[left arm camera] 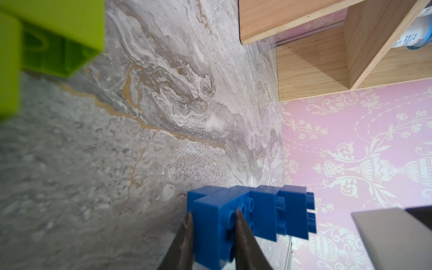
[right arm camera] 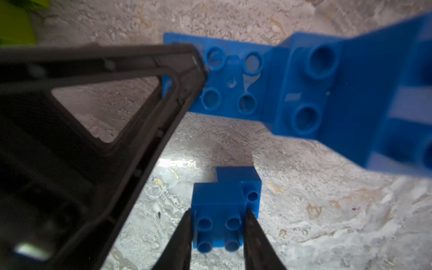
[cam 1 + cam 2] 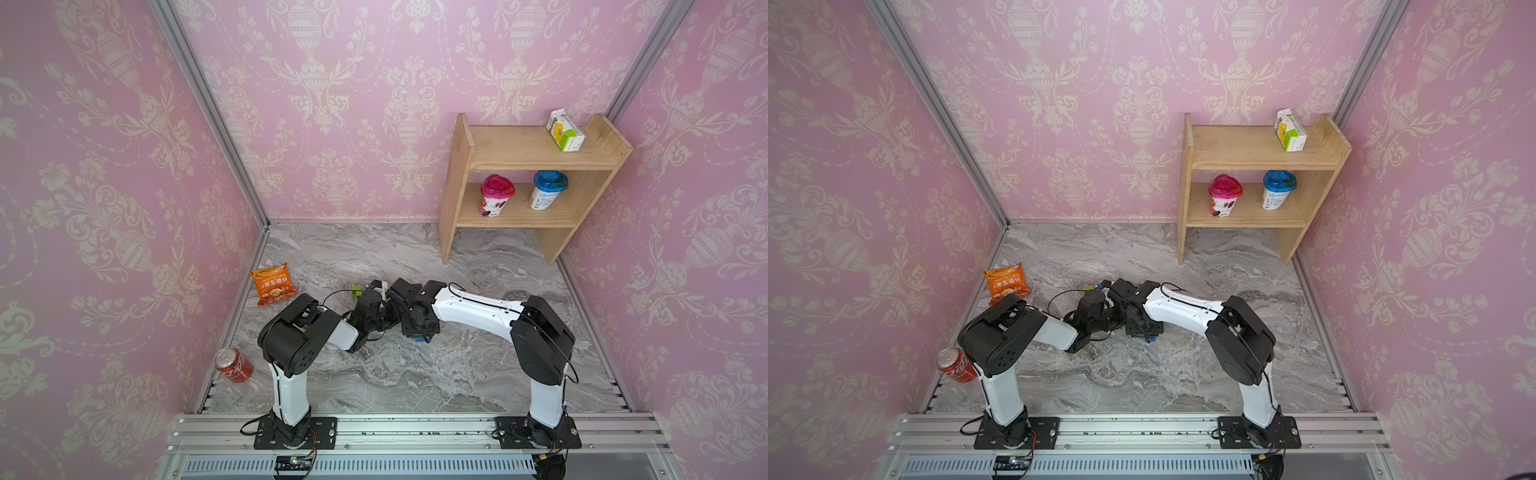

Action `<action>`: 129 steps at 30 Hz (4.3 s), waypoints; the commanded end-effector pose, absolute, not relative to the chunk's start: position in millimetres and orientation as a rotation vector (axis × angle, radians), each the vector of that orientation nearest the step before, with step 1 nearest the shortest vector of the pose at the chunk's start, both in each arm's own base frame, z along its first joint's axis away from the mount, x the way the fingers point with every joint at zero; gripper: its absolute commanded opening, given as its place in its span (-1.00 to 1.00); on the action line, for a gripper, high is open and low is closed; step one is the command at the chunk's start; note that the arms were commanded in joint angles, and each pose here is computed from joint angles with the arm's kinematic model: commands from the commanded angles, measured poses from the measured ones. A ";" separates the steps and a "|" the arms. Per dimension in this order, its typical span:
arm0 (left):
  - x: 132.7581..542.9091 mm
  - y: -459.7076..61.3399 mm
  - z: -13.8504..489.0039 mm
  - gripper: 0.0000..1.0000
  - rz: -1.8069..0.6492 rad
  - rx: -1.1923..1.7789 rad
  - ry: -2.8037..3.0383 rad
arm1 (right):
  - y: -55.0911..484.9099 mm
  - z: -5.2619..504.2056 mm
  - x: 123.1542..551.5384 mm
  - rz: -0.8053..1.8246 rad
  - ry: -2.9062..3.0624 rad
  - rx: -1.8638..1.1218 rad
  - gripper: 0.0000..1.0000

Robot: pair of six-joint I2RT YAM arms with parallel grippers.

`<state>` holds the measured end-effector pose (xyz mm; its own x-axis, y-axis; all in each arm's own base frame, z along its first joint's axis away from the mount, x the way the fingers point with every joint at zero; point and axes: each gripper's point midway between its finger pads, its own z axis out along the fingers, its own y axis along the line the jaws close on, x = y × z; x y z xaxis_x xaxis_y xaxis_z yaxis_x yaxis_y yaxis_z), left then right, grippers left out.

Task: Assemble the letter v with lego
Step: Adjust the lego brick at the center of the board, then pick up the lego brick from the center of the board.

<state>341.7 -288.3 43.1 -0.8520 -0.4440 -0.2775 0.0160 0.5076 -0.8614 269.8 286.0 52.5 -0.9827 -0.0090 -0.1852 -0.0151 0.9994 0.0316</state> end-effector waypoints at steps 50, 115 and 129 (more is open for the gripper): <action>331.1 -277.0 16.2 -0.49 -1.200 -0.424 2.389 | 254.6 58.3 353.3 1.009 2.793 0.191 0.12; 237.2 -330.5 69.2 0.15 -1.195 0.469 2.423 | 242.2 58.0 340.6 0.961 2.894 0.039 0.01; 221.3 -317.3 47.4 0.43 -0.784 0.720 2.482 | 236.8 51.2 339.0 0.930 2.920 0.054 0.08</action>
<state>220.2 -327.7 65.2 -0.8000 0.2614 -0.5401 0.5587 0.6527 -0.5117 342.2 240.2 54.7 -0.9947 0.0651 -0.0797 0.0057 0.8078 0.5895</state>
